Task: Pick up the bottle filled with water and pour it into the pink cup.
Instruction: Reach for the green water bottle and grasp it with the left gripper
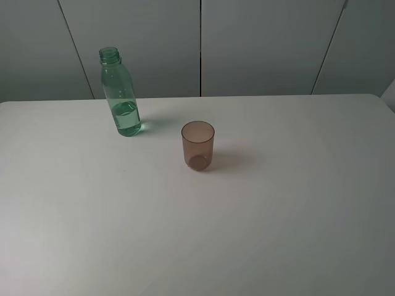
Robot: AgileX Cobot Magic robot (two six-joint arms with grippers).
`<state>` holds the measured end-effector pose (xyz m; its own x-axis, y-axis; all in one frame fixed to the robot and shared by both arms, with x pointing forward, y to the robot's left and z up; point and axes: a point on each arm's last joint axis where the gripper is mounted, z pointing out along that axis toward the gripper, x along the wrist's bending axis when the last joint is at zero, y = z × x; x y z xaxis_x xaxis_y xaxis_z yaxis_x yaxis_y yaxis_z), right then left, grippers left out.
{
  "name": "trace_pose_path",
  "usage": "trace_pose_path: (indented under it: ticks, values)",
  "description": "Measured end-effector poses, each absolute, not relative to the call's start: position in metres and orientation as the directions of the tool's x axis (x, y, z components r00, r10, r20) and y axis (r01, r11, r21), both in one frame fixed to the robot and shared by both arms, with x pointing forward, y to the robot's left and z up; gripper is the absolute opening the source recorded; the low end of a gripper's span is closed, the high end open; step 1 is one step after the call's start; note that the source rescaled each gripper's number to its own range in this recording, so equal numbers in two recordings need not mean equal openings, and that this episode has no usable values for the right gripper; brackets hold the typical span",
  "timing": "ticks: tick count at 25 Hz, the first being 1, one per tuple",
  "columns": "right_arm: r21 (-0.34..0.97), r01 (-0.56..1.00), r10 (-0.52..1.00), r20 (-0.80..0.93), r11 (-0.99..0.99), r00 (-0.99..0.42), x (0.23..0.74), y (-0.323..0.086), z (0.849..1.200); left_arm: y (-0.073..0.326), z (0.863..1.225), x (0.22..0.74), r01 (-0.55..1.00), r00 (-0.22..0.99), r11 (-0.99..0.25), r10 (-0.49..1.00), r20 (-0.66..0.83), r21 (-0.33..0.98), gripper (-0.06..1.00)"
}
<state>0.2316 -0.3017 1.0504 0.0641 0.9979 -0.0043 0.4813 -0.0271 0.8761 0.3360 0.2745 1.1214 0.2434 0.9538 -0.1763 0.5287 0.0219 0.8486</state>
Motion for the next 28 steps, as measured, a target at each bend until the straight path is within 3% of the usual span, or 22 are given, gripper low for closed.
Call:
trace_pose_path:
  ticks: [6,15,23,28]
  values:
    - [0.876,0.481,0.998,-0.004,-0.027,0.064,0.232,-0.302,1.050,0.264,1.115,0.401,0.488,0.294,0.002,0.941,-0.167,0.873,1.00]
    - [0.876,0.481,0.998,-0.004,-0.027,0.064,0.232,-0.302,1.050,0.208,1.076,0.463,0.429,0.474,-0.241,0.880,0.010,0.871,1.00]
    - [0.876,0.481,0.998,-0.004,-0.027,0.064,0.232,-0.302,1.050,0.209,1.010,0.478,0.369,0.381,-0.299,0.912,0.150,0.880,1.00]
    - [0.876,0.481,0.998,-0.004,-0.027,0.064,0.232,-0.302,1.050,0.216,0.975,0.478,0.386,0.301,-0.260,0.942,0.145,0.885,1.00]
